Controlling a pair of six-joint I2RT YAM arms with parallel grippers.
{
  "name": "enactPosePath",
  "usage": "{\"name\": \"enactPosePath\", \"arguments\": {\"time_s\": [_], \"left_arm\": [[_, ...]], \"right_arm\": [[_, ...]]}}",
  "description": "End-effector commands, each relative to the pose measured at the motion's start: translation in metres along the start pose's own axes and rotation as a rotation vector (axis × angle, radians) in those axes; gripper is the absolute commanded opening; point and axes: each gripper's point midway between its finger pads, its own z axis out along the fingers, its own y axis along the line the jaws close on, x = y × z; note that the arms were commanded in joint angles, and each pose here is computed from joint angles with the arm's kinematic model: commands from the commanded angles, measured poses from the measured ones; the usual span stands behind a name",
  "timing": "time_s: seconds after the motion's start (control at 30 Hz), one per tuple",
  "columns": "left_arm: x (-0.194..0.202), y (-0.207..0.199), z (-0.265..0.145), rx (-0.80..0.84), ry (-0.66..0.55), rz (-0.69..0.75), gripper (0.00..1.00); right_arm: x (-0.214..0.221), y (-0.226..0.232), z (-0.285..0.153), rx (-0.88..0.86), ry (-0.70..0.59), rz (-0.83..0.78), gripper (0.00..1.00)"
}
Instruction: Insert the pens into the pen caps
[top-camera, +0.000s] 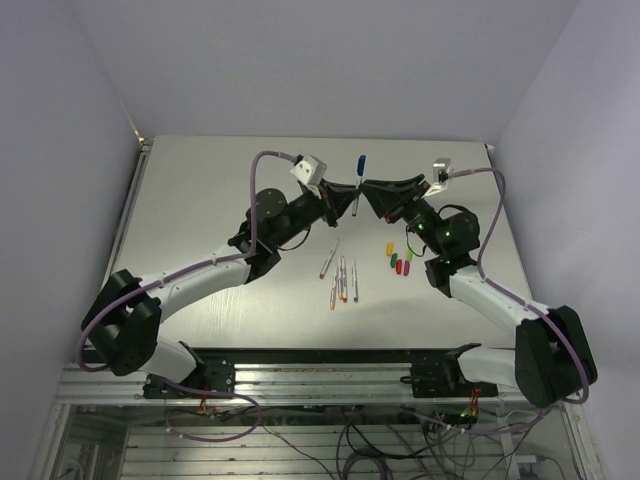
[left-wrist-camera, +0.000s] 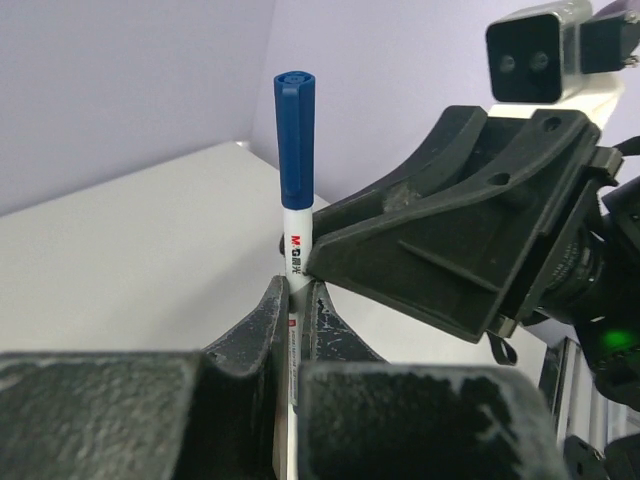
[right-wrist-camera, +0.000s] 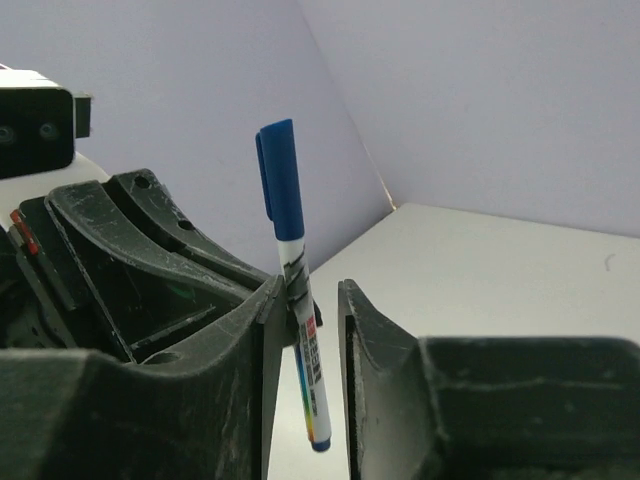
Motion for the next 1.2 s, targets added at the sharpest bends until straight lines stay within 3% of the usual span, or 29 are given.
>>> {"name": "enactPosePath", "arguments": {"time_s": [0.0, 0.17, 0.3, 0.43, 0.53, 0.8, 1.17], "left_arm": [[-0.037, 0.016, 0.000, -0.104, -0.079, 0.077, 0.07], [-0.028, 0.043, -0.007, -0.232, -0.010, 0.153, 0.07], [-0.010, 0.076, -0.012, -0.338, 0.077, 0.171, 0.08], [0.015, 0.115, -0.021, -0.429, 0.172, 0.130, 0.14], [0.045, 0.146, -0.028, -0.520, 0.307, 0.117, 0.07], [0.124, 0.182, -0.031, -0.605, 0.591, 0.052, 0.07], [0.181, 0.227, -0.051, -0.753, 0.695, -0.090, 0.07]], "right_arm": [[-0.011, -0.008, -0.005, 0.095, 0.039, -0.097, 0.37], [-0.028, -0.022, -0.019, 0.244, -0.005, -0.113, 0.66], [-0.033, -0.040, -0.031, 0.374, -0.014, -0.121, 0.77], [-0.032, -0.055, -0.039, 0.475, 0.042, -0.164, 0.72], [-0.033, -0.062, -0.044, 0.528, 0.087, -0.203, 0.69], [-0.050, -0.076, -0.054, 0.660, 0.133, -0.287, 0.67], [-0.065, -0.085, -0.074, 0.769, 0.092, -0.338, 0.67]]}}
